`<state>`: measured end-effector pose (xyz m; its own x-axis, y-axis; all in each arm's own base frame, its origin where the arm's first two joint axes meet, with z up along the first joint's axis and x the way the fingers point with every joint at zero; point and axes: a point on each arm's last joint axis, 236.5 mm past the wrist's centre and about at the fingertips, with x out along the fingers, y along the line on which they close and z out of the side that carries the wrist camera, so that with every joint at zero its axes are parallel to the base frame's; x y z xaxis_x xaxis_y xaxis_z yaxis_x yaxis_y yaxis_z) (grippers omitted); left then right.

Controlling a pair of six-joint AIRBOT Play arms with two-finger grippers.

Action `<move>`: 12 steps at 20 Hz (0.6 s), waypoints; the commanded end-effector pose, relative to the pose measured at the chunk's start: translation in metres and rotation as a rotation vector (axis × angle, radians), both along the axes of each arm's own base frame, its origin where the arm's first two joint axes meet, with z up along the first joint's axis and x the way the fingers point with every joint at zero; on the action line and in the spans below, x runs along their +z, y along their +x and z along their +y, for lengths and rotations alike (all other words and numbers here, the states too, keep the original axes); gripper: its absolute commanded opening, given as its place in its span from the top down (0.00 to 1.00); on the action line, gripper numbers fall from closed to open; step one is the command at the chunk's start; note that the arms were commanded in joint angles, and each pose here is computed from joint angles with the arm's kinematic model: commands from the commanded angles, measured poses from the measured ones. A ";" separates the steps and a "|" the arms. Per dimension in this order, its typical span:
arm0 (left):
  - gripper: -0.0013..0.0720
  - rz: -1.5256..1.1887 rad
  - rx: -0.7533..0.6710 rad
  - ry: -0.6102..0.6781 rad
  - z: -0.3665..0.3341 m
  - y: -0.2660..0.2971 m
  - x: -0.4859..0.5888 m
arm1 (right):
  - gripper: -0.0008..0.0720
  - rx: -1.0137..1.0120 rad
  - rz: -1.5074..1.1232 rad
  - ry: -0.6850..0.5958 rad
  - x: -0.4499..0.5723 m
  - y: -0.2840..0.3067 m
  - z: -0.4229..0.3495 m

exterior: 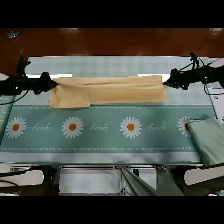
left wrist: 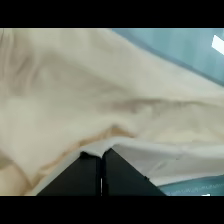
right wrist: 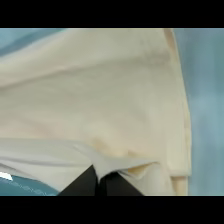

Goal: Fold the shirts.

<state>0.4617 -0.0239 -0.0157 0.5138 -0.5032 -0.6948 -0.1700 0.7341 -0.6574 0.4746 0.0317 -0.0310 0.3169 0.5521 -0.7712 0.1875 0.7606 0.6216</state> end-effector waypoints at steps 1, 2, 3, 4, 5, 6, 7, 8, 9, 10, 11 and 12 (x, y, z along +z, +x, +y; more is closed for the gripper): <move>0.95 0.004 0.038 -0.024 0.003 0.056 -0.012 | 0.95 -0.048 -0.002 0.056 -0.015 0.043 0.002; 0.95 0.013 0.038 -0.032 0.003 0.063 -0.018 | 0.95 -0.059 -0.003 0.065 -0.018 0.052 0.001; 0.95 0.036 0.037 -0.047 0.000 0.065 -0.025 | 0.95 -0.064 -0.010 0.084 -0.019 0.059 0.002; 0.94 0.055 0.025 -0.053 -0.003 0.064 -0.033 | 0.70 -0.070 -0.018 0.109 -0.018 0.066 0.005; 0.66 0.065 0.025 -0.056 -0.003 0.063 -0.037 | 0.15 -0.065 -0.033 0.128 -0.014 0.070 0.007; 0.01 0.073 0.014 -0.059 -0.003 0.060 -0.037 | 0.13 -0.046 -0.062 0.125 -0.007 0.073 0.006; 0.02 0.084 -0.009 -0.053 0.002 0.055 -0.033 | 0.13 -0.037 -0.070 0.118 0.000 0.073 -0.001; 0.02 0.108 -0.044 -0.033 0.014 0.046 -0.029 | 0.13 -0.023 -0.070 0.109 0.007 0.071 -0.011; 0.02 0.169 -0.056 -0.012 0.033 0.033 -0.025 | 0.13 -0.017 -0.058 0.094 0.010 0.065 -0.025; 0.03 0.257 -0.040 0.013 0.054 0.015 -0.026 | 0.14 -0.019 -0.032 0.082 0.007 0.057 -0.039; 0.03 0.335 -0.028 0.048 0.075 -0.005 -0.027 | 0.14 -0.027 0.025 0.060 -0.003 0.044 -0.055; 0.03 0.379 -0.035 0.093 0.092 -0.023 -0.026 | 0.14 -0.038 0.090 0.026 -0.016 0.032 -0.067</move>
<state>0.4892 0.0244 -0.0390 0.3650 -0.5076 -0.7805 -0.2731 0.7430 -0.6110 0.5319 -0.0051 -0.0322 0.3561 0.5953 -0.7203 0.2034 0.7030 0.6815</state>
